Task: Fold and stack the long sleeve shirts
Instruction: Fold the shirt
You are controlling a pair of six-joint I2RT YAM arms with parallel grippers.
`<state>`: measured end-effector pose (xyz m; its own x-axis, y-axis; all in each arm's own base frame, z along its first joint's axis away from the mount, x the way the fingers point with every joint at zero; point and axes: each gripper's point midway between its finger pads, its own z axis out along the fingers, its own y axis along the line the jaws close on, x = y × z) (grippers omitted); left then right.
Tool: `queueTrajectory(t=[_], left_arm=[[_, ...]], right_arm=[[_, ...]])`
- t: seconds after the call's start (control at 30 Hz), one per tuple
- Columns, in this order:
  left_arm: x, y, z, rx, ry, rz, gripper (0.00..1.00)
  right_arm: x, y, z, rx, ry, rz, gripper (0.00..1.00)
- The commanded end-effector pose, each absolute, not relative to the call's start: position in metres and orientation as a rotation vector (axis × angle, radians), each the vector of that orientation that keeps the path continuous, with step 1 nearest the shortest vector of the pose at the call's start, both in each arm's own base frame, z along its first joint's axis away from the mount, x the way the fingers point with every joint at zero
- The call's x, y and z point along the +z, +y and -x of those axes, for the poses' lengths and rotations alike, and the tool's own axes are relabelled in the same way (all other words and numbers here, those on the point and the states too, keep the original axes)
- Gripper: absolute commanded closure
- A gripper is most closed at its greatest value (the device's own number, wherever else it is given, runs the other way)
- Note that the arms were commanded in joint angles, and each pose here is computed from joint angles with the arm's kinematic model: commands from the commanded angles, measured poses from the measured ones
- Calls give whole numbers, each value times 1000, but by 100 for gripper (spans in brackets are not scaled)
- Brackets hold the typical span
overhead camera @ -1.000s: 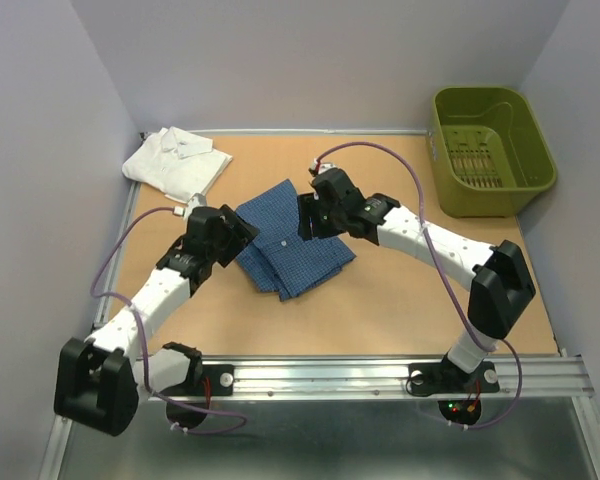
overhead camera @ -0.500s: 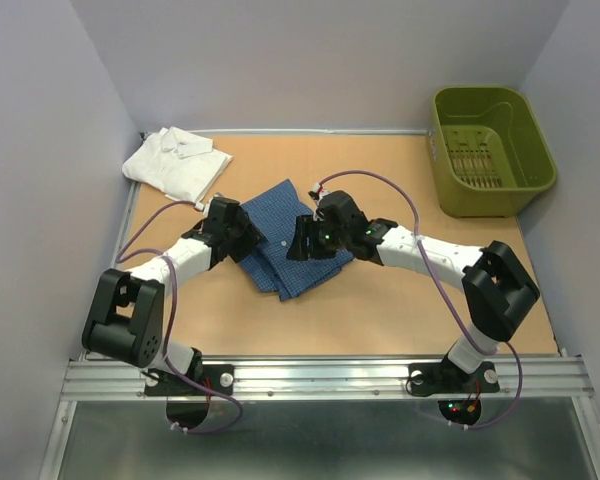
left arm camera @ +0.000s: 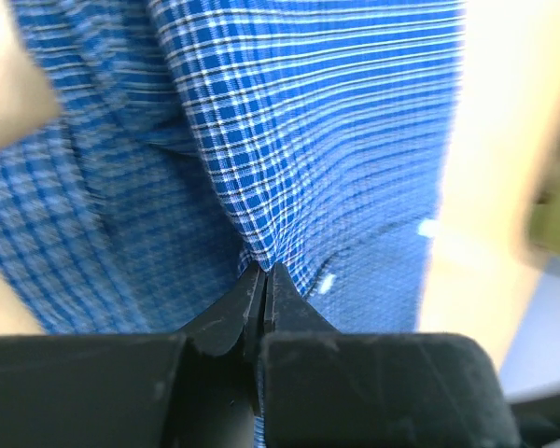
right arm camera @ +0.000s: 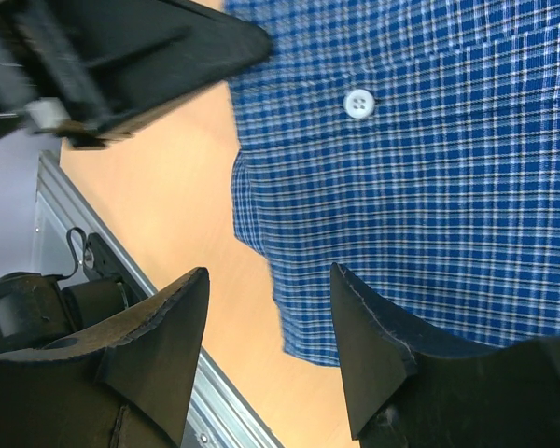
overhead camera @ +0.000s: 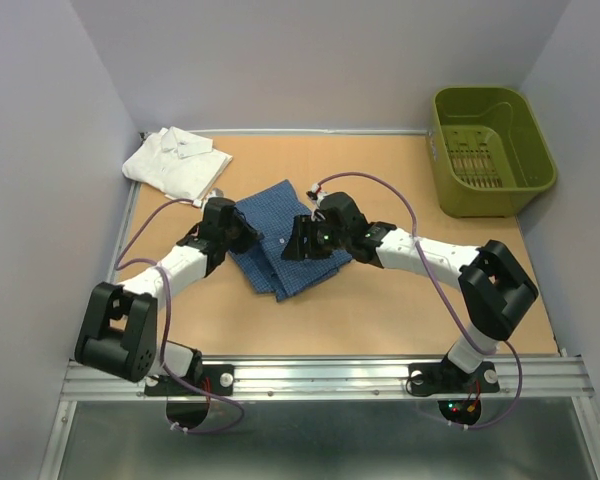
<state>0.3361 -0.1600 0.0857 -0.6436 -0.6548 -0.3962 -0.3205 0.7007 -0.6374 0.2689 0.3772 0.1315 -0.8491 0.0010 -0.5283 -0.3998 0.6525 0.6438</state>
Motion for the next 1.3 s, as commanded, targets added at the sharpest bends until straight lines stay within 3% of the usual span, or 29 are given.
queueTrajectory(t=[0.0,0.1,0.3,0.43,0.77,1.07,1.27], left_arm=[[135,-157,-346,-751,2133,695,93],[139,-155,-340,-758,2128,710,93],[92,-133,-319,-625,2178,814,93],[63,-114,-316,-514,2191,864,100],[44,-104,-318,-448,2217,864,100],[27,-97,-320,-378,2266,878,100],[38,-94,-337,-342,2247,839,100]], right_arm=[[140,383,-271,1147,2323,324,40],[140,383,-271,1149,2323,324,40],[130,386,-266,1172,2351,342,40],[126,391,-261,1222,2364,372,40],[126,415,-232,1508,2365,512,41],[65,424,-189,1784,2547,544,43],[29,413,-178,1746,2656,484,46]])
